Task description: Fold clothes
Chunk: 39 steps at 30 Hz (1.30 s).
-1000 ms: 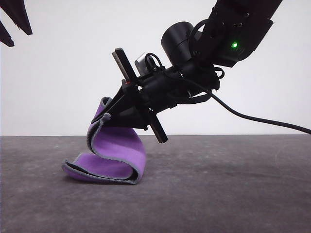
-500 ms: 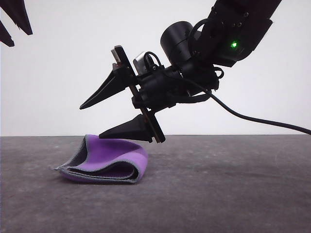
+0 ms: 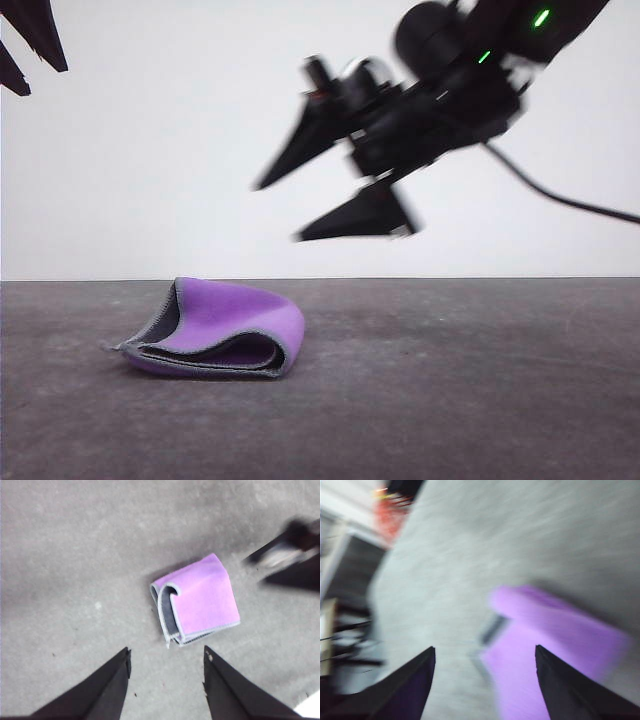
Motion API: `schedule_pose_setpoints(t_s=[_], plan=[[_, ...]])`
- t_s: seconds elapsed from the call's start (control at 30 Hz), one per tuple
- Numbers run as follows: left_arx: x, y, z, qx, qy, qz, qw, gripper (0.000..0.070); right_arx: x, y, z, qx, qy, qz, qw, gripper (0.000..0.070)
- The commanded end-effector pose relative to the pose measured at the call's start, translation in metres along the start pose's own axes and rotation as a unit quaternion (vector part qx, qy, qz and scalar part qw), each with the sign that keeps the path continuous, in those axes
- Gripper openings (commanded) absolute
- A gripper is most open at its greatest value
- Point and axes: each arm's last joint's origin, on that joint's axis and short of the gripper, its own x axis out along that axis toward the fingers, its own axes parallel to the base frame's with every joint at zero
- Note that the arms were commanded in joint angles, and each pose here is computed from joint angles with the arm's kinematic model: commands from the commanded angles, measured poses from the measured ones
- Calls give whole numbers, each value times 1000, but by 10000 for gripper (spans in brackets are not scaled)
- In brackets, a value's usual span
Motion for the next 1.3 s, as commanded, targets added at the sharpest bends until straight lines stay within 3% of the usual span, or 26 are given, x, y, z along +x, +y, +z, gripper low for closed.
schedule_pose_setpoints(t_s=[0.0, 0.13, 0.27, 0.47, 0.63, 0.9, 1.2, 1.23, 1.27], plan=[[-3, 2, 4, 2, -12, 6, 1000, 283, -20, 6, 4, -77, -3, -53, 996, 400], [-5, 6, 4, -4, -18, 11, 1000, 283, -79, 17, 2, -115, -18, -168, 979, 400], [-6, 11, 3, -12, -20, 16, 1000, 283, -137, 29, -4, -131, -59, -251, 957, 400], [6, 20, -4, -30, -12, 19, 999, 282, -203, 39, -27, -123, -101, -317, 935, 400], [29, 27, -20, -59, 28, 11, 998, 282, -225, 40, -52, -101, -113, -349, 925, 400], [58, 37, -40, -90, 54, 8, 994, 283, -220, 26, -89, -62, -107, -368, 922, 400], [61, 38, -42, -95, 49, 8, 994, 272, -215, 19, -94, -40, -105, -366, 924, 391], [61, 38, -42, -94, 50, 8, 994, 233, -215, 19, -94, -39, -105, -365, 924, 300], [61, 38, -42, -93, 50, 8, 994, 148, -215, 19, -94, -39, -105, -365, 924, 172]])
